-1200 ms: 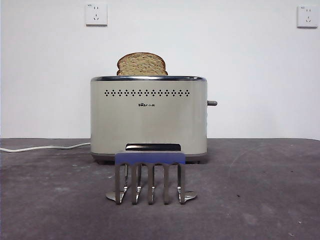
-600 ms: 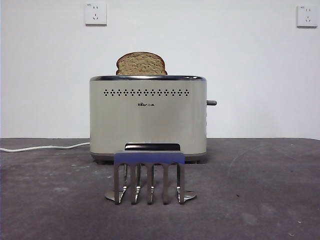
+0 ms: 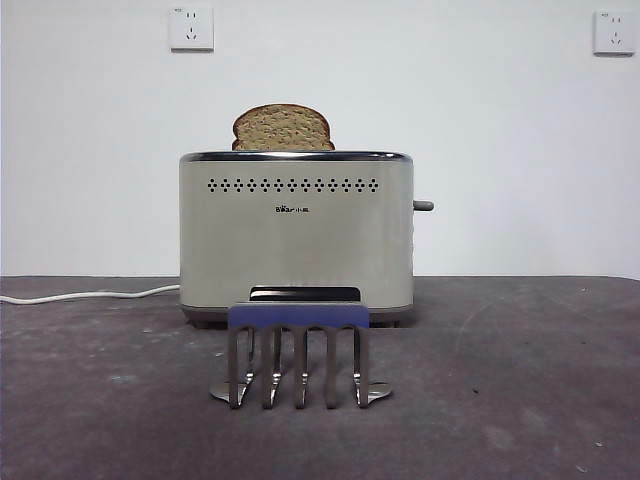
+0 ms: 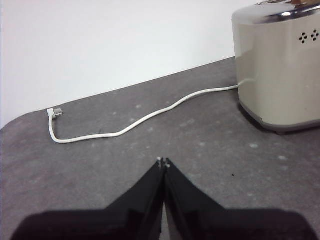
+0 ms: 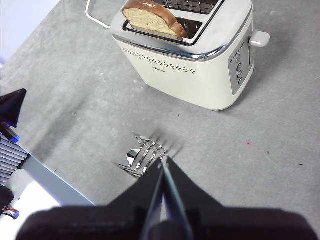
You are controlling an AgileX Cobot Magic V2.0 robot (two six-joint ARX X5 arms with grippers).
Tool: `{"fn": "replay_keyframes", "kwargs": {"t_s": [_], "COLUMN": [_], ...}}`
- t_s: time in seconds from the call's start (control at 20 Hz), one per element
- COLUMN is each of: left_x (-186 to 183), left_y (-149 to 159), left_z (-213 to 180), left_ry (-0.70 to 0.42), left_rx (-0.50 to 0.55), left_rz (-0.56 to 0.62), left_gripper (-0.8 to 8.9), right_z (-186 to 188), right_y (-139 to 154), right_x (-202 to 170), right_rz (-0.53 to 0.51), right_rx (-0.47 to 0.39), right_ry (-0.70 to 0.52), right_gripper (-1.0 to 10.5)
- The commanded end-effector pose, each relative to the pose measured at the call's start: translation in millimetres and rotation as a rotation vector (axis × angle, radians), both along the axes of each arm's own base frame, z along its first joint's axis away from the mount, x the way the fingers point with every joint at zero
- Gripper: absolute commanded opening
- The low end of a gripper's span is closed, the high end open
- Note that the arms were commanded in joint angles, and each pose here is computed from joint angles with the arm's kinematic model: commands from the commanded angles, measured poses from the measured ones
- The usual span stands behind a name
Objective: Pick up a slice of bread from the rack,put the bread on the toaster,press the button
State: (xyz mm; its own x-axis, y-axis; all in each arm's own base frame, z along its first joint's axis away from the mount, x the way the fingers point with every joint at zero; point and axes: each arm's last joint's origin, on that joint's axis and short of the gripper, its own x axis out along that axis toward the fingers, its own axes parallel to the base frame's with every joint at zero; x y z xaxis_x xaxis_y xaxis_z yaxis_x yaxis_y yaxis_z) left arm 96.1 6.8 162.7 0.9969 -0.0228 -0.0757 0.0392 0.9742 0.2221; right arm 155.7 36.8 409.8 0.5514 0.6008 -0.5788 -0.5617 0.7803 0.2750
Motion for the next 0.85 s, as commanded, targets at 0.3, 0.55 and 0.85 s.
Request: {"fn": "replay_keyframes", "kwargs": {"t_s": [0.3, 0.55, 0.85], "left_x": [-1.0, -1.0, -1.0], "left_y": [0.0, 0.2, 0.2], "left_z": [-14.7, -14.7, -14.7], "left_ry": [0.111, 0.111, 0.111], "left_rx": [-0.071, -0.105, -0.105], "left_rz": [0.005, 0.016, 0.017], "left_gripper": [-0.04, -0.04, -0.04], "right_z": [-1.1, -1.1, -1.1], "right_y": [0.1, 0.1, 0.1], "right_x": [0.6, 0.6, 0.6], "right_rz": [0.001, 0.001, 0.001], "right_rx": [-0.004, -0.004, -0.004], "right_ry": [-0.003, -0.003, -0.003], "right_gripper": [0.0, 0.0, 0.0]}}
